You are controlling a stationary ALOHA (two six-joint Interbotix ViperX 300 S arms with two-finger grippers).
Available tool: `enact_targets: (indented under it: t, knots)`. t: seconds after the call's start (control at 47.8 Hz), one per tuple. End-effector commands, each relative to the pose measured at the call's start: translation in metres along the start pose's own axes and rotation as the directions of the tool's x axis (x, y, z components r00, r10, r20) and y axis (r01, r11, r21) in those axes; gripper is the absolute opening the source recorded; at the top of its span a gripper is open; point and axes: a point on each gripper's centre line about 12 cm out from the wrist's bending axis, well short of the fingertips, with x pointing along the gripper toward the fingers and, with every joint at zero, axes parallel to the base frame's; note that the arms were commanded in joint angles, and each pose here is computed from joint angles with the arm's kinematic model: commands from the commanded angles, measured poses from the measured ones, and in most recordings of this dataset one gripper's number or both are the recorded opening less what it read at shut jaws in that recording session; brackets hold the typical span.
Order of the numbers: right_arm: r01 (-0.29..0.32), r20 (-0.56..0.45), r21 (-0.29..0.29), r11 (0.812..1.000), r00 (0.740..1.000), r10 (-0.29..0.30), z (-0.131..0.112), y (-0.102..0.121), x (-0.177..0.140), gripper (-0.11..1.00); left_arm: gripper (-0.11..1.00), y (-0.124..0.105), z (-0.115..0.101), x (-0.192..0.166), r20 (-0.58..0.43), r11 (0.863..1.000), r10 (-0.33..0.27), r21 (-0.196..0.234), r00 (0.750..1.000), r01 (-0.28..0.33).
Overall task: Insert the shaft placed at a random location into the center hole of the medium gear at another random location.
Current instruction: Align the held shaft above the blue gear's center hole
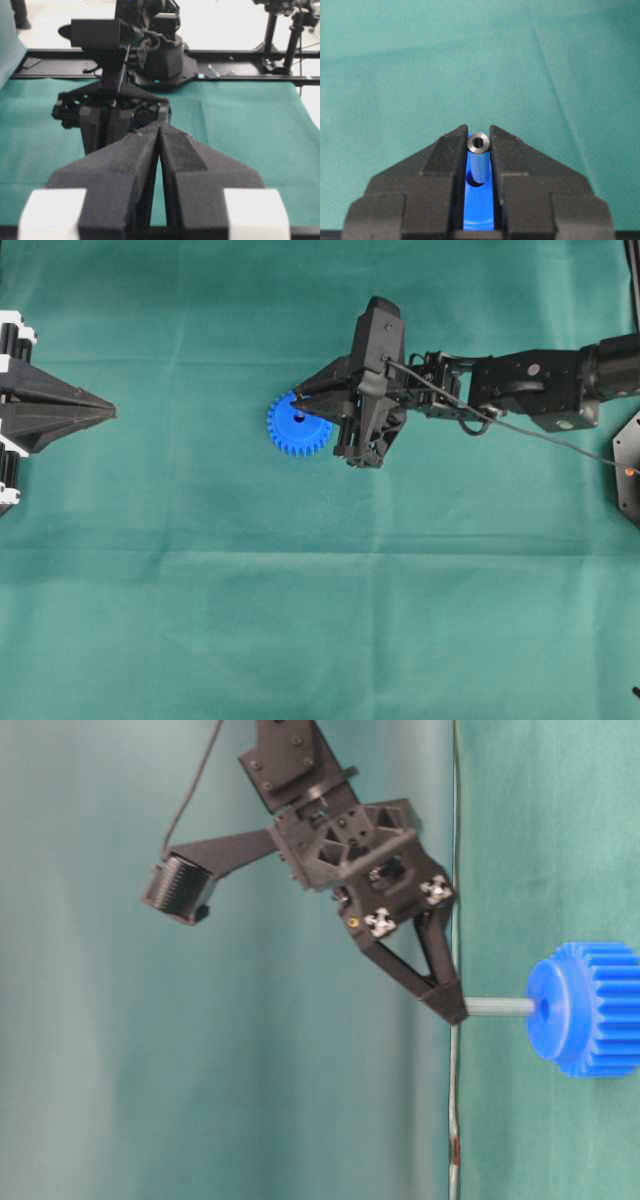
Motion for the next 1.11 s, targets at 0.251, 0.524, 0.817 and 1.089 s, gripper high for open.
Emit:
enact_targets:
  t: [0.251,0.524,0.817,1.089]
  knots:
    - [0.002,0.043,0.015,1.000,0.999,-0.003,0.010,0.000,0.004,0.13,0.00,0.000,0.010,0.002,0.021,1.000,-0.001,0.003,1.000,0.001]
    - [0.000,0.063,0.015,1.000,0.998,-0.001,0.018,0.001,0.000,0.13,0.00,0.000,0.010,0.002,0.021,1.000,-0.001,0.002,1.000,0.001]
    - [-0.010,0.087,0.006,1.000,0.996,0.010,0.027,0.005,-0.009,0.13,0.00,0.000,0.009,0.002,0.020,1.000,-0.001,0.002,1.000,0.001]
    - [-0.009,0.062,0.006,1.000,0.998,0.008,0.017,0.005,-0.003,0.13,0.00,0.000,0.010,0.002,0.021,1.000,0.000,0.002,1.000,0.000]
